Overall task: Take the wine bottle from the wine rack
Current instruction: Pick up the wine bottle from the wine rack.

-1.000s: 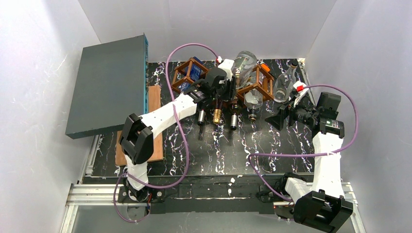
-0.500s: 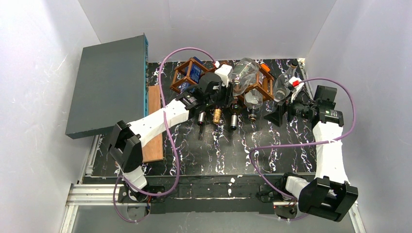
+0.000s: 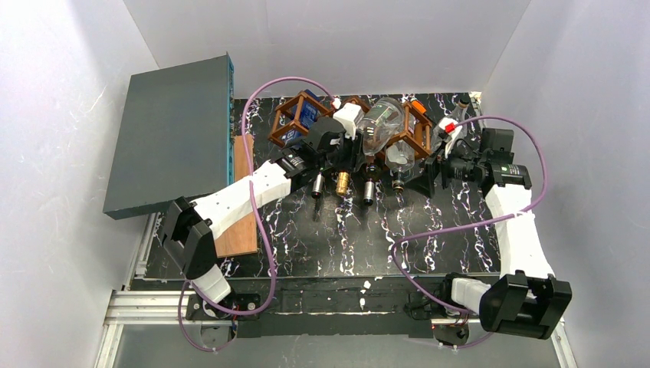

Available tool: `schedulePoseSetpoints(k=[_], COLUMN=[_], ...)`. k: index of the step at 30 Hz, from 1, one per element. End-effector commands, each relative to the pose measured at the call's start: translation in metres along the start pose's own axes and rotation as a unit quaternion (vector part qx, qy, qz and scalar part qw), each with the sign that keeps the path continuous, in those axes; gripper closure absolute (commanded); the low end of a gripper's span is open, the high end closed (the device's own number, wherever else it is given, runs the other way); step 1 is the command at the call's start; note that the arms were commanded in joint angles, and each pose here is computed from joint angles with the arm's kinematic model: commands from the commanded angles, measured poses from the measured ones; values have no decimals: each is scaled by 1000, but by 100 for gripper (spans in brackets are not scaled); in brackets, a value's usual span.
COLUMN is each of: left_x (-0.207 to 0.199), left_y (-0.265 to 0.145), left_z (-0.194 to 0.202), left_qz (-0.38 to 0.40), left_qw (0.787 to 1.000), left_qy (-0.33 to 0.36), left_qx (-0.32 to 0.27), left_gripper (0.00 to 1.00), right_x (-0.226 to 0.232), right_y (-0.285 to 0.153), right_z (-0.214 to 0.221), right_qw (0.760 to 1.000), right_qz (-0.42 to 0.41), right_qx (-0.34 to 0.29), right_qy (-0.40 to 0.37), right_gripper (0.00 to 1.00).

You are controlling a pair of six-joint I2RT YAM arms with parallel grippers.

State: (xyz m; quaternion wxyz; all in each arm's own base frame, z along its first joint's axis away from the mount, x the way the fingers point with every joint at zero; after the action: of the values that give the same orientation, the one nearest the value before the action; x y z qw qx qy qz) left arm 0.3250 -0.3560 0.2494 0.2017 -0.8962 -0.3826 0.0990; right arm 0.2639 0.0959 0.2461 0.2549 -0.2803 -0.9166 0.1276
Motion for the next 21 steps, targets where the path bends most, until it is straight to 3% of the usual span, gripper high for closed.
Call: schedulePoseSetpoints(k=[1, 9, 13, 21], left_x=[11, 10, 12, 15], left_y=[-44, -44, -45, -33], left_z=[-84, -73, -73, -70], left_qz=[-26, -20, -16, 18], left_qw=[988, 990, 991, 994], left_qy=[-10, -12, -10, -38], left_qx=[-149, -136, -130, -103], left_gripper=[100, 100, 100, 100], right_x=[3, -8, -16, -6], right_y=[2, 12, 29, 68], right_z=[-29, -100, -123, -143], right_qw=[999, 997, 997, 985], right_qz=[-9, -25, -25, -28], right_qx=[-22, -74, -68, -21], right_qy=[-27, -23, -32, -168], right_gripper=[1, 2, 2, 2])
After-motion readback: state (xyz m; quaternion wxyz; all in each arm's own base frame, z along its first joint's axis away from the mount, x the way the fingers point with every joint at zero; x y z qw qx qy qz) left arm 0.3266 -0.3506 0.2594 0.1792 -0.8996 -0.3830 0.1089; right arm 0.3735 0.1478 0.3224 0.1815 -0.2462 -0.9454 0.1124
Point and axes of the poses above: each gripper's point midway between its finger pads, its own y axis out along the fingers, its own x axis along the line the jaws close on, z = x × y, the point moved 2 cm from there along -y, back along the fingers, and after that the axes turned 14 degrees about y, right-handed, at the moved point
